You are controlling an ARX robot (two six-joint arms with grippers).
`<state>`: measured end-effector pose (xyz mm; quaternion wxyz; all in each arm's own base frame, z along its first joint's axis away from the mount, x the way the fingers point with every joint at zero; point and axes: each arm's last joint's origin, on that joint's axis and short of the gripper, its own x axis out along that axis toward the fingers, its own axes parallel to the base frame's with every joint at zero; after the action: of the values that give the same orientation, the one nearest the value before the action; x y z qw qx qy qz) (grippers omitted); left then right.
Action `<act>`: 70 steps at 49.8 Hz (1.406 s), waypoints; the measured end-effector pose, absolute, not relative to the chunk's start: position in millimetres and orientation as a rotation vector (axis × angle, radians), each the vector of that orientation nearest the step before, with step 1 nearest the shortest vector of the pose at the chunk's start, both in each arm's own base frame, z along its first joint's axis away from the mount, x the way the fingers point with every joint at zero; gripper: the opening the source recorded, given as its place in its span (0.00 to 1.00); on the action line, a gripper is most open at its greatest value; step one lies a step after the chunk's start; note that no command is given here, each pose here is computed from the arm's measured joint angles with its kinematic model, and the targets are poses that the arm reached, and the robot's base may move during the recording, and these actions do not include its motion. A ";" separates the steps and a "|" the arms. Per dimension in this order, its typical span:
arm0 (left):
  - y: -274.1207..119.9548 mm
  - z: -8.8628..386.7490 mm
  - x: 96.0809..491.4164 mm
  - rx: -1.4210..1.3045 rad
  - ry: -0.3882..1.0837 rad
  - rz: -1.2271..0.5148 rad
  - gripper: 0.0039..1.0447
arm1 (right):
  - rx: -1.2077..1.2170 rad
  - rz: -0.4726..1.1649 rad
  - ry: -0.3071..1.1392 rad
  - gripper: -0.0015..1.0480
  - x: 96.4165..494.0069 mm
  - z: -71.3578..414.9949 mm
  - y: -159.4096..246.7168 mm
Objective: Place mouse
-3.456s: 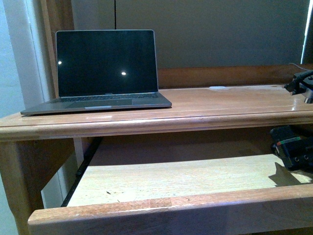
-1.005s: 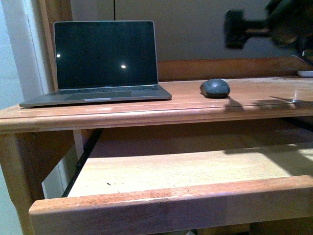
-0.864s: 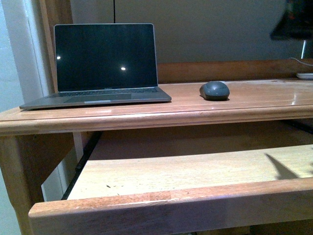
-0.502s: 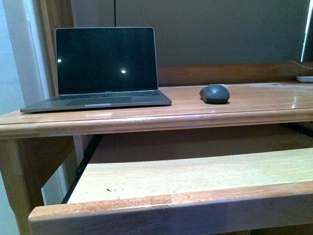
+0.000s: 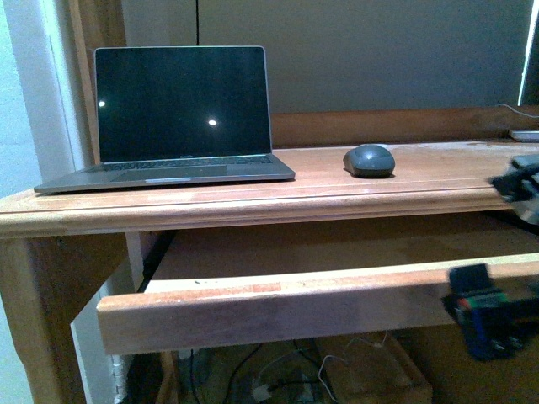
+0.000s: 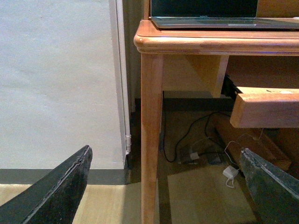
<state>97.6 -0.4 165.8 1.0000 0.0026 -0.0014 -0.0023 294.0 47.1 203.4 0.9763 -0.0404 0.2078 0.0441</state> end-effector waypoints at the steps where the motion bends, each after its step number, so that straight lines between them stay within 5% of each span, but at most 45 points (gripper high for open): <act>1: -0.4 165.8 97.6 0.005 -0.003 -0.005 0.93 | -0.080 0.089 0.415 0.93 299.6 203.9 52.2; 13: -0.4 165.8 97.6 0.005 -0.003 -0.005 0.93 | -0.051 0.042 0.376 0.93 358.9 212.4 101.4; 26: -0.4 165.8 97.6 0.005 -0.003 -0.005 0.93 | -0.029 0.039 0.389 0.93 348.3 214.6 95.7; 44: -0.4 165.8 97.6 0.005 -0.003 -0.005 0.93 | 0.230 -0.110 0.258 0.93 213.4 241.7 21.1; 61: -0.4 165.8 97.6 0.005 -0.003 -0.005 0.93 | 0.317 -0.108 0.158 0.92 101.9 206.8 25.6; 70: -0.4 165.8 97.6 0.005 -0.003 -0.005 0.93 | 0.080 0.016 0.011 0.59 98.0 188.8 22.1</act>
<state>97.6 -0.4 165.8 1.0000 0.0026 -0.0014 -0.0023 98.0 22.1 188.8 0.9992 0.0398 0.0054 0.0080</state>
